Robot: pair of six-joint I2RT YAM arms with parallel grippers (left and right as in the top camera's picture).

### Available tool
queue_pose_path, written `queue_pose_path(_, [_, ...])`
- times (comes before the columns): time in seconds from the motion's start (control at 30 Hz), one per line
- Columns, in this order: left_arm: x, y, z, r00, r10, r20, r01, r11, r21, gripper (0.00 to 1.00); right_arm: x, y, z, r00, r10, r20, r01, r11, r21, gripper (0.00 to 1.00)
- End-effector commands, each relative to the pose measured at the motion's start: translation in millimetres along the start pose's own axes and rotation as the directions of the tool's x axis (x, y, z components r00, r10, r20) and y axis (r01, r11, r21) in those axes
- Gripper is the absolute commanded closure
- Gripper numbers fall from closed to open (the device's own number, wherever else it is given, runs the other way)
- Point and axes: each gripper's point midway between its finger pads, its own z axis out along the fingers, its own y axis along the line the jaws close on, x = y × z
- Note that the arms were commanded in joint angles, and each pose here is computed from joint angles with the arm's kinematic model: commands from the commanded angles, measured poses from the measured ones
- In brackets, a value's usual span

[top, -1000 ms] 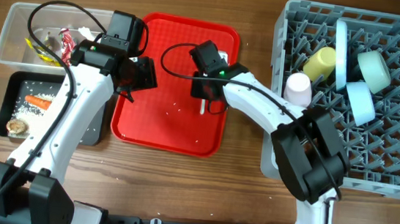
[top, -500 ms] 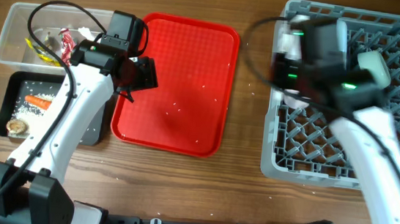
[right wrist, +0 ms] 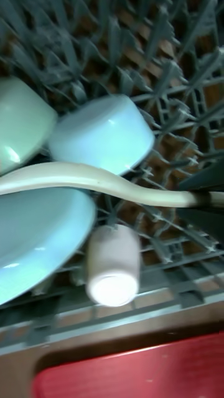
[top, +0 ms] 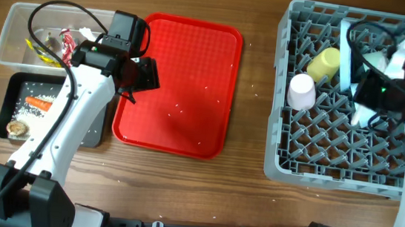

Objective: Sort waste into correct bins and load items into the dishwasher rack

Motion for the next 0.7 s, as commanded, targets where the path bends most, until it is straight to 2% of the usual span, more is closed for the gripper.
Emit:
queue_pose_path(0.0, [-4, 1, -7, 1.000, 0.011, 0.027, -0.011, 1.000, -0.001, 0.32, 28, 3, 27, 0.987, -0.022, -0.157, 0.017, 0.999, -0.030, 0.96])
queue_pose_path(0.13, [-4, 1, -7, 1.000, 0.011, 0.028, -0.011, 1.000, -0.001, 0.32, 51, 6, 45, 0.963, -0.014, -0.269, 0.000, 0.999, -0.052, 0.96])
queue_pose_path(0.27, [-4, 1, -7, 1.000, 0.011, 0.028, -0.011, 1.000, -0.001, 0.32, 68, 8, 56, 0.947, -0.009, -0.321, -0.015, 0.997, -0.073, 0.96])
queue_pose_path(0.53, [-1, 2, -7, 1.000, 0.012, 0.017, -0.012, 1.000, -0.006, 0.36, 84, 16, 70, 0.936, -0.021, -0.353, -0.021, 0.993, -0.113, 0.95])
queue_pose_path(0.67, [-2, 2, -7, 1.000, 0.012, 0.018, -0.012, 1.000, -0.006, 0.35, 74, 3, 75, 0.951, -0.022, -0.309, 0.011, 0.999, -0.039, 0.96])
